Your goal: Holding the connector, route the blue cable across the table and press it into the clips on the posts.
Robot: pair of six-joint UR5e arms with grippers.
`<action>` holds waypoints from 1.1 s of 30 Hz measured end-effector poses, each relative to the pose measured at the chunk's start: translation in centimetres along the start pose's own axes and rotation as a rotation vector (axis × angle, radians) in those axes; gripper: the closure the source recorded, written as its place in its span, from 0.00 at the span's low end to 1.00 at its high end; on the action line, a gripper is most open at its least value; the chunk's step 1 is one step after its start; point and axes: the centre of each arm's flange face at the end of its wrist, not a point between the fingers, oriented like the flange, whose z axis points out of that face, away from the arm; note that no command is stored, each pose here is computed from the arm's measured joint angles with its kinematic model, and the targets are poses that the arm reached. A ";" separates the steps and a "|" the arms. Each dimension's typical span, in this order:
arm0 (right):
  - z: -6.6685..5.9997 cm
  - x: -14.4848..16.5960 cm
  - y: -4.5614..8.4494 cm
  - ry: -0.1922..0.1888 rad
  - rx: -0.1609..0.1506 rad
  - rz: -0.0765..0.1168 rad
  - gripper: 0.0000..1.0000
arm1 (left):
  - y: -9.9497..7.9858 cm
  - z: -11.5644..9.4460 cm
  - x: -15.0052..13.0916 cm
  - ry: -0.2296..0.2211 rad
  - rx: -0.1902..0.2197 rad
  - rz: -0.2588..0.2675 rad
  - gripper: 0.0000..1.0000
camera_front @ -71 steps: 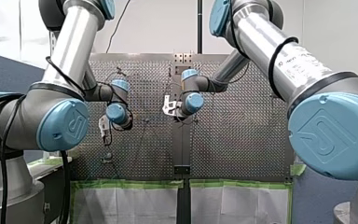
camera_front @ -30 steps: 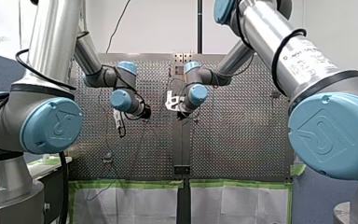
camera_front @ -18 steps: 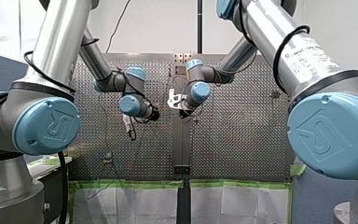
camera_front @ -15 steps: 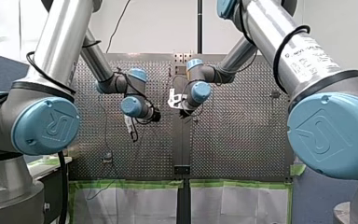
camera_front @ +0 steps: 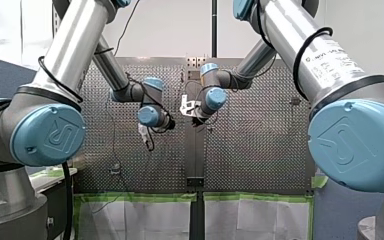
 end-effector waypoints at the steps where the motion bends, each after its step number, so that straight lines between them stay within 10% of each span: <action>1: 0.0 0.0 0.0 0.000 0.002 0.000 1.00 | -0.1 0.1 -0.1 -0.003 0.003 -0.002 0.01; 15: 0.1 0.0 0.0 0.002 0.010 0.002 1.00 | -0.4 1.6 1.5 0.042 -0.005 0.011 0.01; 18: 0.1 0.0 0.0 0.002 0.010 0.002 1.00 | -0.4 1.7 1.5 0.035 -0.012 0.011 0.28; 23: 0.1 0.0 0.0 0.002 0.010 0.001 1.00 | -0.4 1.6 1.3 0.024 -0.026 0.012 1.00; 33: 0.1 0.1 0.2 0.003 0.008 0.000 1.00 | -0.8 1.1 0.3 0.024 -0.047 0.017 1.00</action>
